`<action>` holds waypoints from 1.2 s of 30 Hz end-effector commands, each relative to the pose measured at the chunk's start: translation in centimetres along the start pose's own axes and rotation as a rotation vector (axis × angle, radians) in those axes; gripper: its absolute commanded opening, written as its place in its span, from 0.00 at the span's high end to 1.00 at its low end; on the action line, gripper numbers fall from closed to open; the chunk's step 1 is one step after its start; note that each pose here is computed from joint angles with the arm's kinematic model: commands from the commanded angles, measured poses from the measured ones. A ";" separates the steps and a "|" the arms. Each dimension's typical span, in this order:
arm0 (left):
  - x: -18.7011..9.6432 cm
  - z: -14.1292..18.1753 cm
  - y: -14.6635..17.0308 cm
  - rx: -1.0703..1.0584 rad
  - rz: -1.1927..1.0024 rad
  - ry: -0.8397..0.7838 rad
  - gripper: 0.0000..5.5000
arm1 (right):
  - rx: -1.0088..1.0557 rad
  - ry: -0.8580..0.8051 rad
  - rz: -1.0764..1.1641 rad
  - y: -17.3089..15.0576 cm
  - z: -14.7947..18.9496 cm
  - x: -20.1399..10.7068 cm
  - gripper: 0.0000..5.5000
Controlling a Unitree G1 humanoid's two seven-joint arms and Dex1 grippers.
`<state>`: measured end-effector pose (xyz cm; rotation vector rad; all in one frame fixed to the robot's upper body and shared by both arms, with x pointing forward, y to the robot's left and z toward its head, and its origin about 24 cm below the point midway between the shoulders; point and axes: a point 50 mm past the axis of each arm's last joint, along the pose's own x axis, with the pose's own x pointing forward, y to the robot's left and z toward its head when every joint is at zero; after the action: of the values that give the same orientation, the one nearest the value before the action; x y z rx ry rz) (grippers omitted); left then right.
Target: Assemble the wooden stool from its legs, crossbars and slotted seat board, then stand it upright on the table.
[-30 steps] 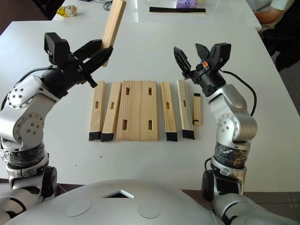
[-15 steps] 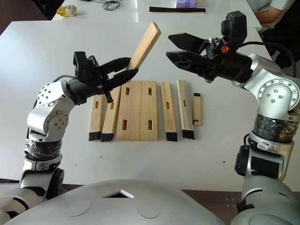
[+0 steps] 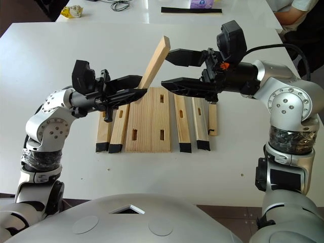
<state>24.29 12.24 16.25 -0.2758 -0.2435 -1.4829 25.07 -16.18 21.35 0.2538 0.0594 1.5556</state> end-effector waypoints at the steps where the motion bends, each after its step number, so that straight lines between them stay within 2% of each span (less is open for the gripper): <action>1: 0.5 0.0 -0.1 0.015 -0.019 0.002 0.76 | 0.001 -0.063 0.066 0.5 1.3 1.2 0.19; 9: 0.9 -0.5 -0.4 0.025 -0.030 0.023 0.76 | 0.023 -0.063 0.082 0.9 1.0 2.2 0.19; 17: 1.1 -0.3 -0.2 0.042 -0.013 0.025 0.76 | 0.026 0.005 0.068 1.0 -0.4 2.5 0.19; 24: 0.5 -0.3 -0.2 0.043 0.006 0.038 0.76 | 0.011 0.038 0.064 1.1 -1.2 2.7 0.36; 36: 0.2 -0.8 -0.3 0.039 0.000 0.069 0.76 | -0.021 0.033 0.056 1.0 -0.3 2.6 0.69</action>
<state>23.79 11.23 16.03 -0.2241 -0.2501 -1.5193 24.27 -13.55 20.73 0.2461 0.0859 1.5924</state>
